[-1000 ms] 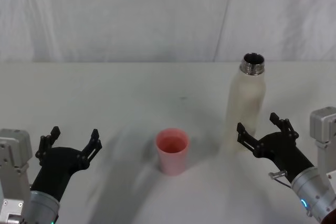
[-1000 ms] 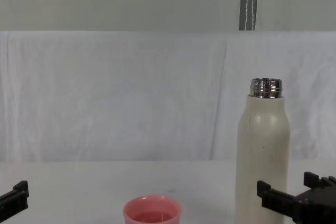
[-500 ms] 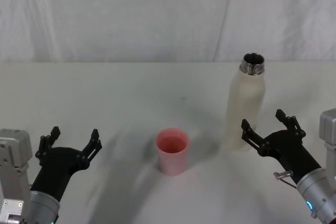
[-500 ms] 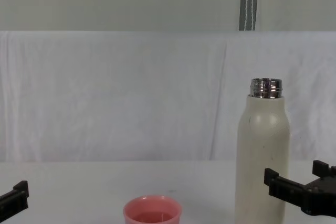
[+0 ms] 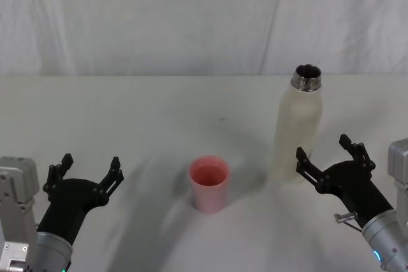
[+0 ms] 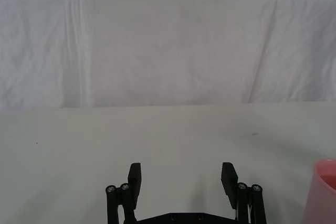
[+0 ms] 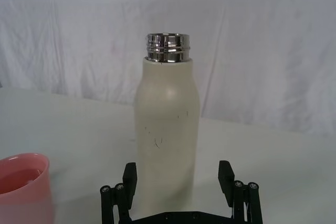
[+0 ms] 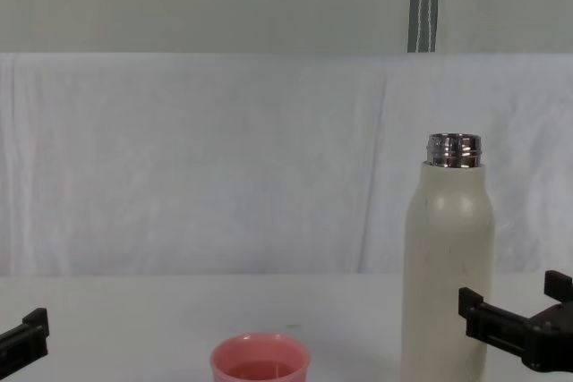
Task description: Grasp the thermos with one hand and pour water into the cup lid.
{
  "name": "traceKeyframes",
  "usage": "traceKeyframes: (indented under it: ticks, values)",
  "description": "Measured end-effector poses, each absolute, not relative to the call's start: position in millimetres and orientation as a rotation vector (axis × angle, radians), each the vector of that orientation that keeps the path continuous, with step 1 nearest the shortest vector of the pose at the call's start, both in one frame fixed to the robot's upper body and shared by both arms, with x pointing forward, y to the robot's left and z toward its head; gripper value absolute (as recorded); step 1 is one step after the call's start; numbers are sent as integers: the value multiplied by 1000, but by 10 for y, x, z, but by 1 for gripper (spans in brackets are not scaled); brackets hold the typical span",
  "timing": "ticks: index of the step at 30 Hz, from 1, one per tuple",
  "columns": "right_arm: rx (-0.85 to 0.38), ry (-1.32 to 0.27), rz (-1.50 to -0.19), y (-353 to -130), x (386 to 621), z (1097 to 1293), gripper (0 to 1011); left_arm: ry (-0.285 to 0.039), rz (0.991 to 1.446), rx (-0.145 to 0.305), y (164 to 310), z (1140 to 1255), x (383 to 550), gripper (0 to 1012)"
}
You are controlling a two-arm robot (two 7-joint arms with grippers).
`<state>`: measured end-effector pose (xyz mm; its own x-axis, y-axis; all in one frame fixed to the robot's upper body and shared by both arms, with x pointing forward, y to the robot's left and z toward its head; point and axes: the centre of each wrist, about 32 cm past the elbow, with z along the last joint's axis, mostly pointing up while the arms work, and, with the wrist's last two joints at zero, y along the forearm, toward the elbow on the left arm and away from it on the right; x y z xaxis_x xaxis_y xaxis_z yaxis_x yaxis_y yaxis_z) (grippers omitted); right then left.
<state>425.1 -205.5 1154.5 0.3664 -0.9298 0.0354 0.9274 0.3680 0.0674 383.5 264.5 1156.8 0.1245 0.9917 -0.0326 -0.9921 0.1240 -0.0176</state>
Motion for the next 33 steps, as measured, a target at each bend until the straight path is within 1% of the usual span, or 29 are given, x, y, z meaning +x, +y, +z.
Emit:
traceKeyframes:
  ticks: [17, 26, 33]
  values:
    - [35, -108, -1205, -2002, 4178, 11534, 1001, 14, 1446, -38, 2645, 11568, 3835, 1001]
    - [38, -129, -1187, -1928, 4149, 11521, 1001, 14, 1446, -38, 2645, 11568, 3835, 1001]
    - [43, -129, -1154, -1912, 4182, 11539, 1001, 14, 1446, -38, 2645, 11568, 3835, 1001]
